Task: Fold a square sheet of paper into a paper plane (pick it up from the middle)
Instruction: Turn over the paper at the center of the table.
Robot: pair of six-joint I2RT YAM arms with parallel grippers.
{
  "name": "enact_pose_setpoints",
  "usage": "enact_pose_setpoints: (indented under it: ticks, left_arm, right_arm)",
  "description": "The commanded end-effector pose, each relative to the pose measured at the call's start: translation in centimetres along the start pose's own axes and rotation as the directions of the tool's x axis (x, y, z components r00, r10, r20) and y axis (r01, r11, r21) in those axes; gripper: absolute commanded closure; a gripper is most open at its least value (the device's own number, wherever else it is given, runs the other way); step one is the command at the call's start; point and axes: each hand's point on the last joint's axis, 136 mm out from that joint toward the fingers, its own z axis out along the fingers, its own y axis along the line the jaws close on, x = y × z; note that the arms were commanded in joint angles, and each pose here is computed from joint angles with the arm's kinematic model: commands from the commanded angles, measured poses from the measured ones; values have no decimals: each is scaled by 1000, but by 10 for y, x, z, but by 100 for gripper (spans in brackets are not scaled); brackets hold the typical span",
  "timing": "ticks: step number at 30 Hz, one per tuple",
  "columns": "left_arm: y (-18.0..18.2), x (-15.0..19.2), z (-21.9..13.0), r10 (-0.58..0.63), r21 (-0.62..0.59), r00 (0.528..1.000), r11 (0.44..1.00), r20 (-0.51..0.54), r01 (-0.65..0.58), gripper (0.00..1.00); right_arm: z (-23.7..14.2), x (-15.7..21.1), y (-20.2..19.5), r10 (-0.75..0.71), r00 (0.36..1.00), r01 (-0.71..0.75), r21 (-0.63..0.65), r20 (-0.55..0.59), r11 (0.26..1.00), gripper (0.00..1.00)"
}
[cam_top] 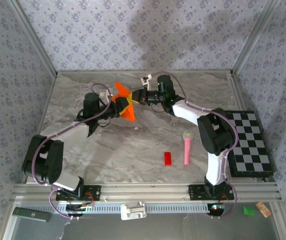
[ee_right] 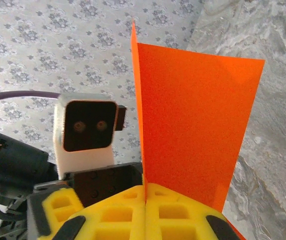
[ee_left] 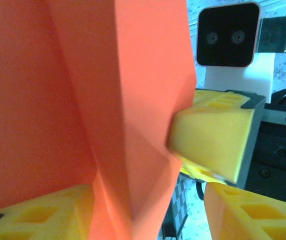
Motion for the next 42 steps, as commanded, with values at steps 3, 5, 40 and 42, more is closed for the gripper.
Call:
enact_pose_setpoints:
  ticks: [3, 5, 40, 42]
  left_arm:
    - [-27, -6, 3, 47, 98, 999, 994, 4, -47, 46]
    - [-31, -7, 2, 51, 114, 999, 992, 9, -52, 49]
    - [0, -16, -1, 32, 0, 999, 999, 29, -32, 92]
    - [9, -13, -4, 69, -78, 998, 995, 10, -68, 93]
  right_arm:
    - [-8, -6, 15, 7, 1000, -6, -66, 18, 998, 97]
    - [-9, -7, 13, 19, 1000, -17, -73, 22, 997, 96]
    - [-41, -13, -23, -20, 995, 7, 130, 101, 992, 63]
    - [-54, -13, -34, -56, 992, 29, 231, 111, 973, 59]
